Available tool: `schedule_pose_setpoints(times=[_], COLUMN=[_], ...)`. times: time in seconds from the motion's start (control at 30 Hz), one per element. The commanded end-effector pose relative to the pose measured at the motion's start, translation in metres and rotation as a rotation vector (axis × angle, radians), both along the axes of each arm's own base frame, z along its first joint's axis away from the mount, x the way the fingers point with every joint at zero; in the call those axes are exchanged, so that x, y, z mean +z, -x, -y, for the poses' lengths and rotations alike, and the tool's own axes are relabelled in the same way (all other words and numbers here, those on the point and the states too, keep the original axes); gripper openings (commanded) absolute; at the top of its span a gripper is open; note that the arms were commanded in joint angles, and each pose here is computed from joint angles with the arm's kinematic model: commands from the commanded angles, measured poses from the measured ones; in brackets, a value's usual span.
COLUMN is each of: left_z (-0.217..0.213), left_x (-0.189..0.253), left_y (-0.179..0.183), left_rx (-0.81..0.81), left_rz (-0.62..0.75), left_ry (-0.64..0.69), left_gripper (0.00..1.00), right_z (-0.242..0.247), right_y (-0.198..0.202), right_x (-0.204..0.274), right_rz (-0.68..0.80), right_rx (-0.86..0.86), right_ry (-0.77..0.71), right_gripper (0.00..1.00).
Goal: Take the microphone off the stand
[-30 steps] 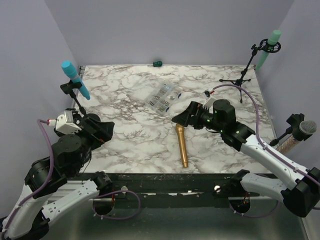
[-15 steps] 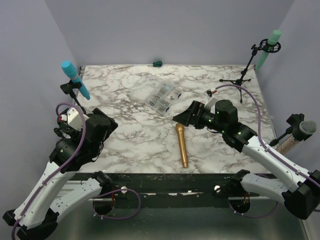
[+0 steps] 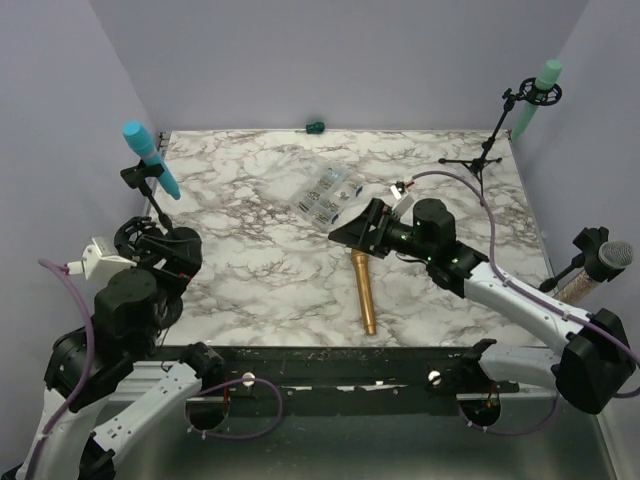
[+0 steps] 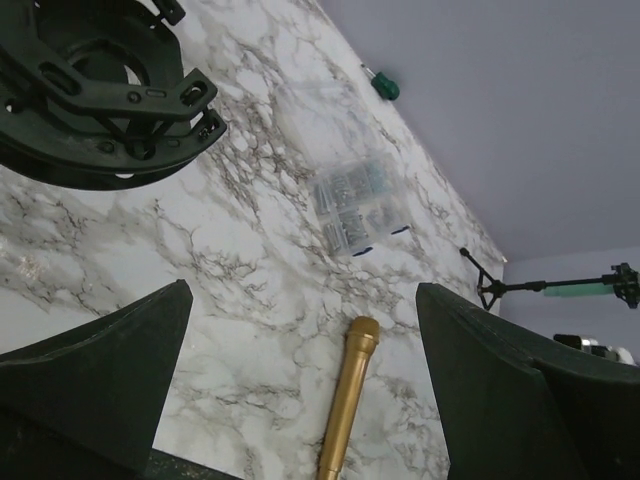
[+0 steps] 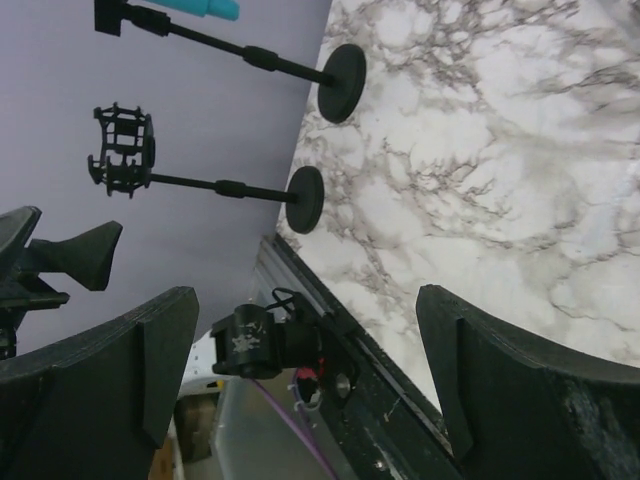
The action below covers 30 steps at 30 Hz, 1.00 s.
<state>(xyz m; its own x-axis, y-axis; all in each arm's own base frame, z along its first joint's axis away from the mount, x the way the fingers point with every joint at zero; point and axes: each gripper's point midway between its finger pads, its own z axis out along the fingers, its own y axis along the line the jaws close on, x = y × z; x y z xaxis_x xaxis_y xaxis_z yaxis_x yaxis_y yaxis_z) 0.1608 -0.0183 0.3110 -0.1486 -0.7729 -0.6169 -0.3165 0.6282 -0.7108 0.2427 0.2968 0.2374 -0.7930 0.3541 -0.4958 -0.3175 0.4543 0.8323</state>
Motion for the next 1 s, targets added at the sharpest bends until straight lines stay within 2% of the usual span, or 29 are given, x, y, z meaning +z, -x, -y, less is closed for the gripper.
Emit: schedule_pose_setpoints(times=[0.0, 0.23, 0.37, 0.5, 0.67, 0.97], left_z=[-0.015, -0.055, -0.074, -0.087, -0.089, -0.092], left_x=[0.026, 0.059, 0.068, 0.073, 0.071, 0.064], left_y=[0.018, 0.043, 0.049, 0.056, 0.060, 0.067], left_rx=[-0.050, 0.025, 0.064, 0.097, 0.086, 0.068], left_rz=[0.070, 0.147, 0.142, 0.138, 0.143, 0.137], left_ry=[-0.076, -0.165, -0.283, -0.326, -0.332, -0.345], left_gripper=[0.99, 0.98, 0.98, 0.99, 0.98, 0.98], right_z=[-0.038, -0.113, -0.168, -0.226, -0.282, -0.344], right_y=[0.008, 0.017, 0.035, 0.054, 0.063, 0.062], right_x=[0.031, 0.054, 0.068, 0.075, 0.066, 0.053], right_rz=[-0.026, -0.033, -0.028, -0.017, -0.054, -0.071], right_rx=[0.096, 0.170, 0.263, 0.346, 0.367, 0.367], right_ry=[-0.186, -0.295, -0.358, -0.371, -0.379, -0.386], right_gripper=[1.00, 1.00, 1.00, 1.00, 1.00, 1.00])
